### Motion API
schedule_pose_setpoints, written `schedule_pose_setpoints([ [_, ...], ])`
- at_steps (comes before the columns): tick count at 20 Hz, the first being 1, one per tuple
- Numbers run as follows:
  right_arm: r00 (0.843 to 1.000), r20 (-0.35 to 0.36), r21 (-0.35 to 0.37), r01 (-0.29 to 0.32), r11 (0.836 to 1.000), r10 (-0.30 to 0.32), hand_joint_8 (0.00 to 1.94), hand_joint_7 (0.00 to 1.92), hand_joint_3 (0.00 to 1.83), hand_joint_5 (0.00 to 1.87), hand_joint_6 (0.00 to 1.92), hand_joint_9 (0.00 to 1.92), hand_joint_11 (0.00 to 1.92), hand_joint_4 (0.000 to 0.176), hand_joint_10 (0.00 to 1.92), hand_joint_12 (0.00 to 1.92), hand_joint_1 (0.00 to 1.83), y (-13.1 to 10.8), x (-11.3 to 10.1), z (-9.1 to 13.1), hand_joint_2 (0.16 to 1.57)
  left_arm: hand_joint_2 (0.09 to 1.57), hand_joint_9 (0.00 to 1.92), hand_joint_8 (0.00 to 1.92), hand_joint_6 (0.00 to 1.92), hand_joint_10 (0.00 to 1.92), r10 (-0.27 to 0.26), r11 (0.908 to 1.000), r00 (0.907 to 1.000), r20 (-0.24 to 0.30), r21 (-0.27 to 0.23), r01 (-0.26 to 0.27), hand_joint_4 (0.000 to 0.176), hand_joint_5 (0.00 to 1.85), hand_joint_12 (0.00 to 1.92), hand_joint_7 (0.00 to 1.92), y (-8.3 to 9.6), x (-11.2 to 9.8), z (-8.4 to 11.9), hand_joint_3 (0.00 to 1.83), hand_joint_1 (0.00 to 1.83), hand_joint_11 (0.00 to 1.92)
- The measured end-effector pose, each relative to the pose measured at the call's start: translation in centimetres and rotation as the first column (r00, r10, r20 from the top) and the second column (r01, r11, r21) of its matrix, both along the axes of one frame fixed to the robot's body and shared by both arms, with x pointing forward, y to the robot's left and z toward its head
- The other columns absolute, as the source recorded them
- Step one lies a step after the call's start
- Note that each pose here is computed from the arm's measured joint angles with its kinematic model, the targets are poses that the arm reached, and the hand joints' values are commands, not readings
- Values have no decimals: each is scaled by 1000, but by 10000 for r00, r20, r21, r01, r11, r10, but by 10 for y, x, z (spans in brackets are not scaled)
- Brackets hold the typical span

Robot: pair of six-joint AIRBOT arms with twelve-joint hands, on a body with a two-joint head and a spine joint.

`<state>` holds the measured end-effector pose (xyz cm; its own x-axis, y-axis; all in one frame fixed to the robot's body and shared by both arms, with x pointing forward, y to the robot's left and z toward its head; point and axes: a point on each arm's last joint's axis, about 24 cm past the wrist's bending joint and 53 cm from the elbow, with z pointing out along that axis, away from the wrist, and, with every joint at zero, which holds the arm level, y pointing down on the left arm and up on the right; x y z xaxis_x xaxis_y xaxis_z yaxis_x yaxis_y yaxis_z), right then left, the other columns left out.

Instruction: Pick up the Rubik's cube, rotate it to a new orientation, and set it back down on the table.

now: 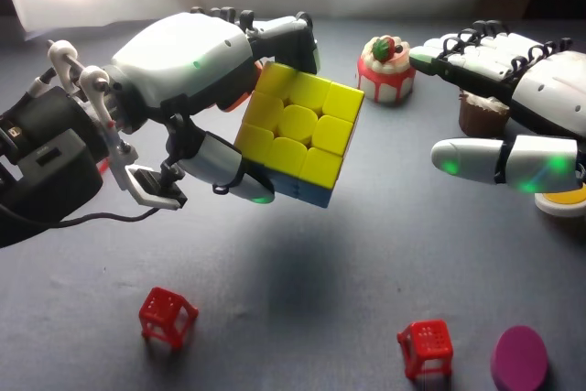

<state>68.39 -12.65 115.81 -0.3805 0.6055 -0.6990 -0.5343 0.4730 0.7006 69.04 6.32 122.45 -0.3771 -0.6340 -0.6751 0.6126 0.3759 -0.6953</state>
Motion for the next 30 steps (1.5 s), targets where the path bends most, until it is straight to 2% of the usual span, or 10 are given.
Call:
schedule_pose_setpoints([
  [1,10000,12,2,-7,10000,7,0,78,62,154,42,3,0,0,178,242,0,0,0,0,1318,858,936,1828,1312,1921,-6,9999,10000,-1,-119,6,0,799,1921,794,0,-1,2,830,1210,1016],
  [6,10000,-18,-399,-78,9992,77,3,152,5,139,20,0,0,0,164,2,0,5,7,-13,1508,646,842,1657,1707,1921,-88,9998,9999,88,-180,89,0,942,1921,849,-1,-3,4,1236,1198,920],
  [7,9998,-46,-480,-187,9987,185,4,79,0,116,9,0,0,0,32,0,0,10,6,-15,1439,659,887,1700,1698,1921,-89,9998,9999,100,-190,91,46,906,1921,856,-1,-3,4,1227,1184,966],
  [9,9992,72,-525,-388,9979,392,13,74,0,143,20,2,0,0,2,0,0,18,4,-13,1374,787,694,1540,1610,1864,-105,9998,9999,119,-172,107,0,876,1921,774,-2,-4,4,937,1190,753],
  [14,9951,703,-582,-656,9961,696,30,136,0,154,23,39,0,0,17,0,0,29,5,10,1330,616,1237,1920,1886,1921,-114,9997,9997,218,-200,119,0,832,1921,1010,-1,-5,8,1472,1184,1329],
  [17,9920,898,-735,-828,9939,892,24,135,0,151,21,54,0,0,25,0,0,35,4,15,1298,1145,1083,1909,1452,1921,-134,9994,9993,354,-326,146,0,550,1921,680,-1,-6,13,432,1153,1187],
  [20,9919,926,-674,-805,9945,866,28,159,0,224,51,75,0,0,36,0,0,35,5,18,1245,1233,995,1754,1285,1921,-150,9990,9989,455,-418,169,0,645,1921,688,-1,-7,16,140,1179,1099],
  [24,9912,922,-716,-889,9935,953,27,169,0,130,7,99,0,0,48,0,0,39,3,15,1192,1278,922,1721,1196,1921,-158,9988,9986,496,-450,180,0,664,1921,727,-1,-7,18,12,1189,1014],
  [26,9903,914,-760,-980,9923,1048,26,254,0,150,14,186,0,0,116,669,0,43,2,14,1208,1233,845,1571,1128,1910,-154,9988,9987,492,-456,176,0,775,1921,810,-1,-7,18,0,1215,912],
  [30,9902,872,-806,-1019,9915,1088,0,2,0,0,0,1,0,0,4,8,0,45,1,11,1151,1253,841,1714,1098,1921,-150,9988,9987,492,-456,173,0,804,1921,709,-1,-7,18,0,1204,930],
])
